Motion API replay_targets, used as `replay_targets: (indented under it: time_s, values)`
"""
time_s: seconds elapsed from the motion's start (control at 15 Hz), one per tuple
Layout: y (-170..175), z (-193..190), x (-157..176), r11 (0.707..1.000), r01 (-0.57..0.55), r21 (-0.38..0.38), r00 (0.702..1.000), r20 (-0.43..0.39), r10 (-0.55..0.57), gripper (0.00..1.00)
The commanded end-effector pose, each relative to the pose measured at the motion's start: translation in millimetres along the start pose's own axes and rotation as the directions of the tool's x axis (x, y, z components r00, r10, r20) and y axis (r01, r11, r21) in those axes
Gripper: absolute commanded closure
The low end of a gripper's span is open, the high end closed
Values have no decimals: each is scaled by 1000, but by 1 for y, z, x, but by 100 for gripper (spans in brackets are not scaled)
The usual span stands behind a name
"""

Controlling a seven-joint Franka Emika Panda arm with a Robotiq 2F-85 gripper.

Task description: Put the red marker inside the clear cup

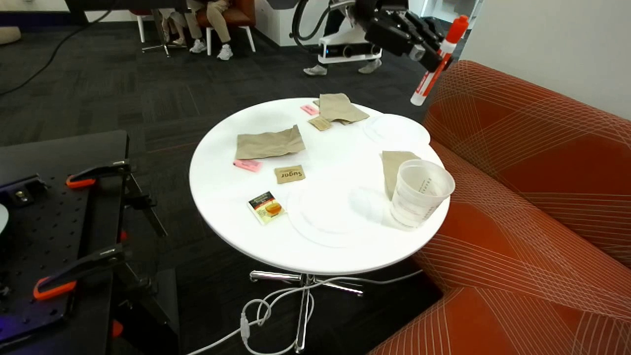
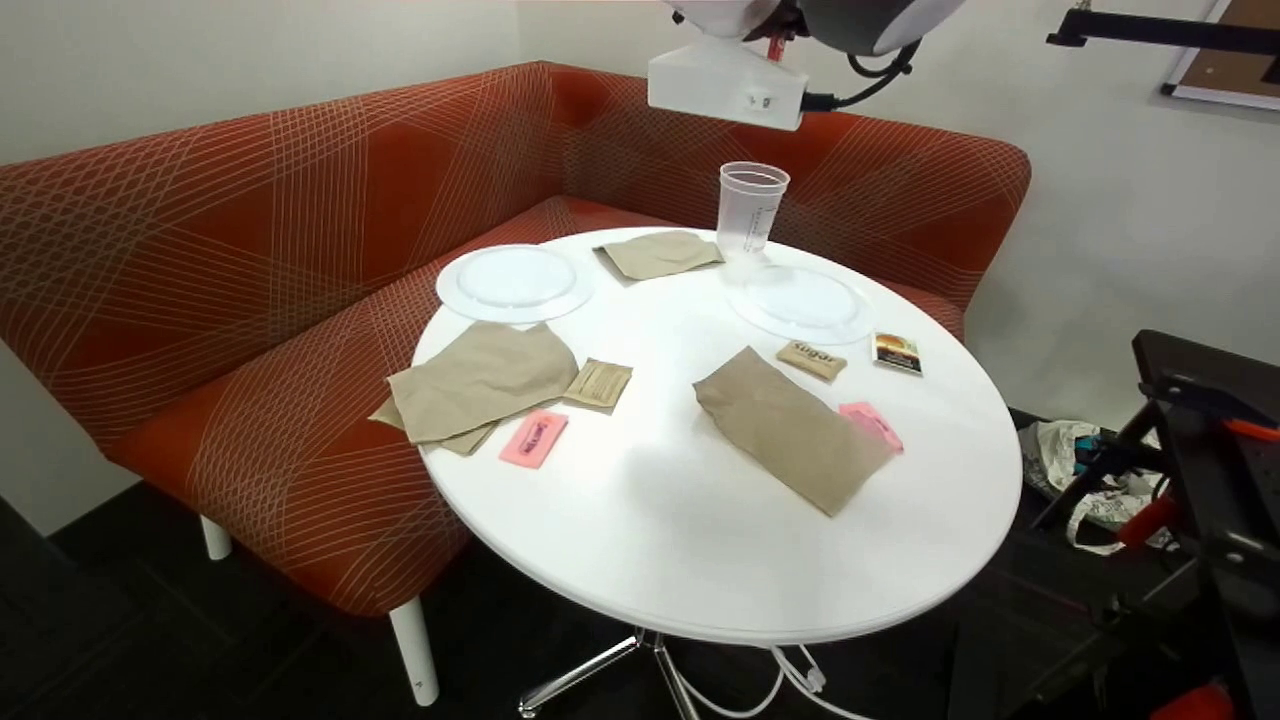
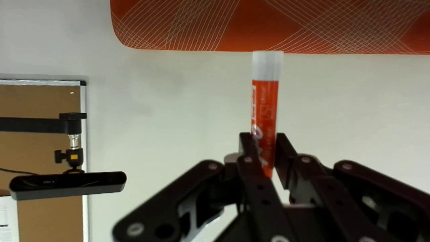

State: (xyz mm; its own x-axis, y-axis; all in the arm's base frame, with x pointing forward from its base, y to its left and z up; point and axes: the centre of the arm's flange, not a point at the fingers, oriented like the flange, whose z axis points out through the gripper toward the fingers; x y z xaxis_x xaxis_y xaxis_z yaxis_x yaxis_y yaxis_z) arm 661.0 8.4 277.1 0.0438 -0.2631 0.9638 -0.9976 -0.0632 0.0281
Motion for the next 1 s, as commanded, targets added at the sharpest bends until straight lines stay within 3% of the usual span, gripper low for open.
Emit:
replay_targets:
  time_s: [0.0,0.93]
  values:
    - [-8,16,-11,998,-54,-39,997,-53,52,95]
    - [-3,49,-56,994,-51,-98,998,-30,48,95]
